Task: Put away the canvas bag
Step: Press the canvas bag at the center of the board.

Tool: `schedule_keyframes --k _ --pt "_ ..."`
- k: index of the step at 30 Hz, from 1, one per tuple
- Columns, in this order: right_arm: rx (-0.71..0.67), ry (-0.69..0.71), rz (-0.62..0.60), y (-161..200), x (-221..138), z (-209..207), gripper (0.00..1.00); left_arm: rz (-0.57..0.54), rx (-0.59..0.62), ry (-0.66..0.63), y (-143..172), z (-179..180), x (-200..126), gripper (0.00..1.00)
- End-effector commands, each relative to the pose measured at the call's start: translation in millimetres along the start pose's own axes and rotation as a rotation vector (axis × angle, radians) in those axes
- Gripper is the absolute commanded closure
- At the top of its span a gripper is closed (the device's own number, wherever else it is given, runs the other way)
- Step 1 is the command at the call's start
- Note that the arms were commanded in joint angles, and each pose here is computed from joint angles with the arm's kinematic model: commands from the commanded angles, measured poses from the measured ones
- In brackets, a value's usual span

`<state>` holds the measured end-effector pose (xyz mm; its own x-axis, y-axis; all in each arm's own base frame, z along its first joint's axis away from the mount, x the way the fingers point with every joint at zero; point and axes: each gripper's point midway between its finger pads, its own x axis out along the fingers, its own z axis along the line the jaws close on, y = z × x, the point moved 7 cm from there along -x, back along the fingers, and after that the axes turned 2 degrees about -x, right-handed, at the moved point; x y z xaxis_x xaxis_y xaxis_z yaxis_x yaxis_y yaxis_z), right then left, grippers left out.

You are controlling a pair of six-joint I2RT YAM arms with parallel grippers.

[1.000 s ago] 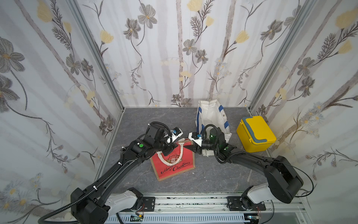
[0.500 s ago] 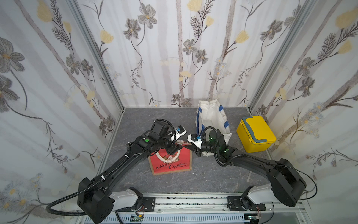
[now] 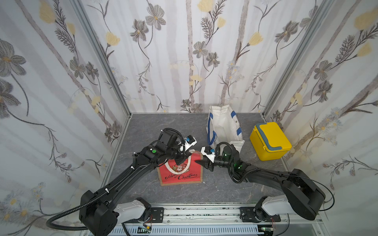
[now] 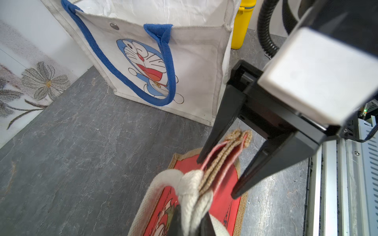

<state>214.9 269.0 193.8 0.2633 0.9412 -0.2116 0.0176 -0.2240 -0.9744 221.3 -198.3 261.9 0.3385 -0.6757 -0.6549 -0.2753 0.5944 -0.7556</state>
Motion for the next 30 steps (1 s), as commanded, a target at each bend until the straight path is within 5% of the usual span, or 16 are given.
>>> schedule_keyframes --k 1,6,9,11,16,20,23,28,30 --pt "-0.004 0.039 -0.072 -10 -2 -2 0.77 -0.046 0.062 -0.019 -8 2 -3 0.85" --pt "-0.027 0.01 -0.092 -20 0 6 0.98 0.0 0.056 -0.018 -18 2 6 0.35" --pt "-0.028 -0.014 -0.08 -21 2 10 0.98 0.043 0.073 -0.016 -17 5 19 0.18" --pt "-0.031 -0.013 -0.085 -22 1 11 0.98 0.062 0.078 0.015 -17 4 24 0.17" --pt "-0.03 -0.015 -0.105 -24 -1 12 0.98 0.109 0.076 0.043 -11 1 34 0.36" --pt "-0.028 0.014 -0.07 -19 -2 10 0.96 0.104 0.078 0.021 -12 1 30 0.79" --pt "-0.025 0.038 -0.056 -15 -4 9 0.91 0.093 0.083 -0.022 -11 2 22 0.95" --pt "-0.011 0.053 -0.054 -10 -5 9 0.74 0.089 0.069 -0.06 -6 0 12 0.96" --pt "-0.001 0.058 -0.048 -9 -3 7 0.64 0.066 0.067 -0.068 -8 -3 2 0.88"
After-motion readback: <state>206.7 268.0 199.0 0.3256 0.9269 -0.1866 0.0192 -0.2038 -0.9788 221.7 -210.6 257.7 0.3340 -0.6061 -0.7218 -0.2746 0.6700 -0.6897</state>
